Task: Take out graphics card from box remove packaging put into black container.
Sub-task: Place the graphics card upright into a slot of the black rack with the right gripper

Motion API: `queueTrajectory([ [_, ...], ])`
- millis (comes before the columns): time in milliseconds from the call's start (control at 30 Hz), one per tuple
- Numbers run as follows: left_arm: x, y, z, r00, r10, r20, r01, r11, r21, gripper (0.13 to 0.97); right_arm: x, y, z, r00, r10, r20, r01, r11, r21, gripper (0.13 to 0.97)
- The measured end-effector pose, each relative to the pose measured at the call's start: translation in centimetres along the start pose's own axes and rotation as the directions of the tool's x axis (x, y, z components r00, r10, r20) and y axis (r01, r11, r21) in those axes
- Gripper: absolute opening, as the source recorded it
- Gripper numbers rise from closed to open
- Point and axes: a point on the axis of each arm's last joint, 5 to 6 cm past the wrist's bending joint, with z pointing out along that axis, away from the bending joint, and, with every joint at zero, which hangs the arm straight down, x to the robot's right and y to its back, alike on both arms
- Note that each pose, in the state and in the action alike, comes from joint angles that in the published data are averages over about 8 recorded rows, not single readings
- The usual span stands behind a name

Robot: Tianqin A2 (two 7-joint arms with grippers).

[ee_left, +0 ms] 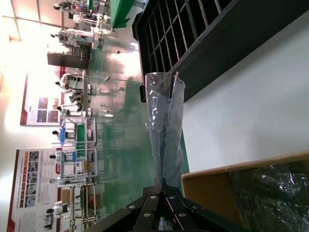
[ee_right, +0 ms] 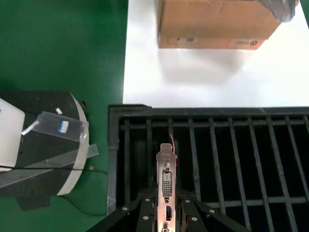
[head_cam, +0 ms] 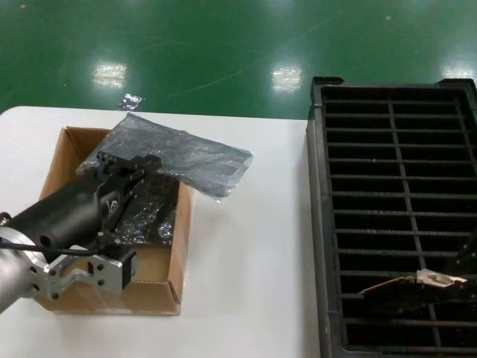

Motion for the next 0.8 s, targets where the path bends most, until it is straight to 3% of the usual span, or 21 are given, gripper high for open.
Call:
queueTrajectory([
  [300,0.00,0.00,0.00,1.000,0.000,0.000,0.000,1.000,0.000,0.138,0.34,0.06,0.08,1.000,-0.010,-0.017,0.009,0.998,-0.056,0.191],
  [800,0.00,0.00,0.00,1.000,0.000,0.000,0.000,1.000,0.000,0.138,-0.17,-0.42,0.11,1.000,-0.029,-0.008,0.028,0.997,-0.071,0.191],
])
